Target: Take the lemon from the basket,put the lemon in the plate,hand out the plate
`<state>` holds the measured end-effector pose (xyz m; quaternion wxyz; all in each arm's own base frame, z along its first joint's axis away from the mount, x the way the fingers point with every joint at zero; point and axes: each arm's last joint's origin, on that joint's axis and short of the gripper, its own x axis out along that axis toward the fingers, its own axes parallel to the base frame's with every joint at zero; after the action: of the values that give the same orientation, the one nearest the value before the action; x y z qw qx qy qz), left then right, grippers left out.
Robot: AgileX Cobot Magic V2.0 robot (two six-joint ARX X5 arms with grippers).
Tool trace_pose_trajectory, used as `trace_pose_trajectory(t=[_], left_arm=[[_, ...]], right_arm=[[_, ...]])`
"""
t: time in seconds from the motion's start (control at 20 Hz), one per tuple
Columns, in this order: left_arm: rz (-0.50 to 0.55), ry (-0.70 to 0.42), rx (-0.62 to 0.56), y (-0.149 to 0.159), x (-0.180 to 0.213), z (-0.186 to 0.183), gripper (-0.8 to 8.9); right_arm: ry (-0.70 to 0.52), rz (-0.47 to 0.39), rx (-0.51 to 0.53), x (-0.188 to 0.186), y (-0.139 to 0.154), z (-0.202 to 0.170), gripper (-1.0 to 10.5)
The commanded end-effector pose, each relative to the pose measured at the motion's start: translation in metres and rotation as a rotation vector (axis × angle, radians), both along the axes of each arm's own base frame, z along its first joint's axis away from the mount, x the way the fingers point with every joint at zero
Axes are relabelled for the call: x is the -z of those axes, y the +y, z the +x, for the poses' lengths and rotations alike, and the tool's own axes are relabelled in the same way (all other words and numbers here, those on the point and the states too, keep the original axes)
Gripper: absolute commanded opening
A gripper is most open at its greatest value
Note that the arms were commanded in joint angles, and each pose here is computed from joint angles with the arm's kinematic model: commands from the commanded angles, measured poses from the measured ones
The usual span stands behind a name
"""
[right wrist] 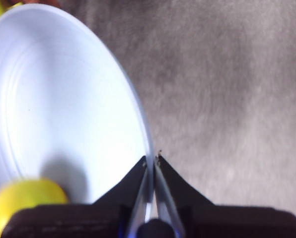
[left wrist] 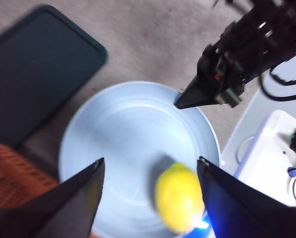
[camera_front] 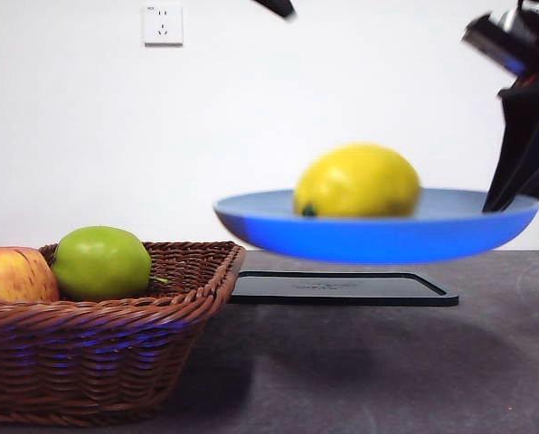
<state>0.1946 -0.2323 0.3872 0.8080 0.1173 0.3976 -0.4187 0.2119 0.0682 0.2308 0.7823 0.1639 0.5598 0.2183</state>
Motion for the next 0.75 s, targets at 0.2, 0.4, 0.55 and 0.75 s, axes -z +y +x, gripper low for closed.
trace_pose_trajectory(t=[0.2,0.4,0.55,0.75], left_arm=[[-0.02,-0.093,-0.003,0.029,-0.043,-0.017,3.24],[-0.046,-0.101,0.008,0.043,-0.054,-0.031,3.24],[-0.032,-0.085,0.007,0.045,-0.053,-0.033,3.24],[-0.066,-0.115,0.006,0.043,-0.057,-0.031,3.24]], right_arm=[[0.012,0.015,0.039,0.01,0.002,0.038,0.0],[-0.001,0.019,0.095,0.007,-0.006,0.081,0.0],[-0.015,0.02,0.131,0.005,-0.011,0.119,0.0],[-0.021,0.022,0.144,0.013,-0.01,0.168,0.0]])
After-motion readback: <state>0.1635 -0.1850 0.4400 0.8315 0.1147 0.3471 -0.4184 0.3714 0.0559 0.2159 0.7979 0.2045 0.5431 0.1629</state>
